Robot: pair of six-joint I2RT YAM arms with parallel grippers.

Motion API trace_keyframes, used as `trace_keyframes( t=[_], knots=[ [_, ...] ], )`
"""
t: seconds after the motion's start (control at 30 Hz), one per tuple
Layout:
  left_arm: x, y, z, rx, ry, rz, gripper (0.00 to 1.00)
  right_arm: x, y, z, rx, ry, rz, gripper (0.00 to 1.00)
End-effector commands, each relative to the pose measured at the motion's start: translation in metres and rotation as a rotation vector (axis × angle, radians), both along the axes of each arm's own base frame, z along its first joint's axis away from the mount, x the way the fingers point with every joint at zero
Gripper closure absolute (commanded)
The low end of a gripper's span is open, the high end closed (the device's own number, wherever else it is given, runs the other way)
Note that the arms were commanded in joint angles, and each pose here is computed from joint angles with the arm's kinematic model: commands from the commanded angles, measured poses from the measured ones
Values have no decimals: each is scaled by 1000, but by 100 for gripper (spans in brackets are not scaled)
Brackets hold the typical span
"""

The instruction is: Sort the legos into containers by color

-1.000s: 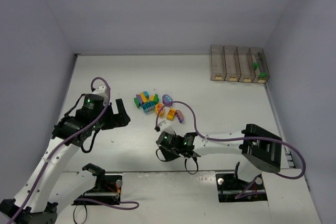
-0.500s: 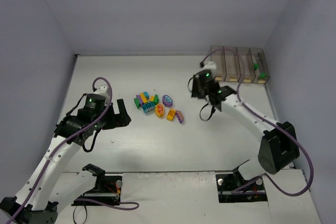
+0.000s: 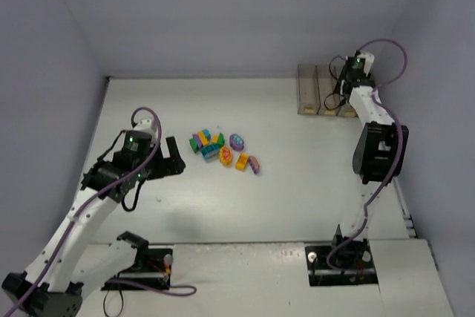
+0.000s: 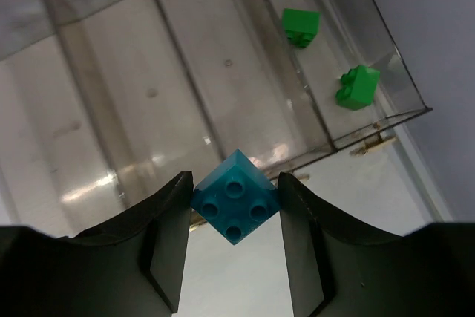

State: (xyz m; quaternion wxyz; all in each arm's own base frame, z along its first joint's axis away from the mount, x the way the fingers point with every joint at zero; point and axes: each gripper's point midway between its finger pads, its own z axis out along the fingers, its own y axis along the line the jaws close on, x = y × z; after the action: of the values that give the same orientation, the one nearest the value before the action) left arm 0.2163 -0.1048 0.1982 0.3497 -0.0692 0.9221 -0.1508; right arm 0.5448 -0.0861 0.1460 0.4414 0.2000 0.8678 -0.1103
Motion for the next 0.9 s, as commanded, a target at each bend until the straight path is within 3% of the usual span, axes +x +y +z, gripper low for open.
trace_keyframes(
  t=[0.0, 0.1, 0.2, 0.47, 0.73, 0.87],
  knots=[
    [18, -1, 17, -21, -82, 34, 10, 25, -31, 25, -37, -71, 1, 99],
    [24, -4, 20, -28, -99, 34, 10, 40, -52, 8, 4, -70, -13, 98],
    [30, -6, 21, -29, -99, 35, 10, 51, -59, 5, 59, -93, 18, 90],
    [47, -13, 16, -24, -79, 38, 10, 69, -49, -1, 66, -93, 132, 86],
    [50, -14, 15, -19, -71, 35, 10, 69, -46, -22, 81, -60, 147, 59],
    [46, -13, 15, -18, -70, 36, 10, 67, -46, -19, 77, -62, 147, 53]
  ],
)
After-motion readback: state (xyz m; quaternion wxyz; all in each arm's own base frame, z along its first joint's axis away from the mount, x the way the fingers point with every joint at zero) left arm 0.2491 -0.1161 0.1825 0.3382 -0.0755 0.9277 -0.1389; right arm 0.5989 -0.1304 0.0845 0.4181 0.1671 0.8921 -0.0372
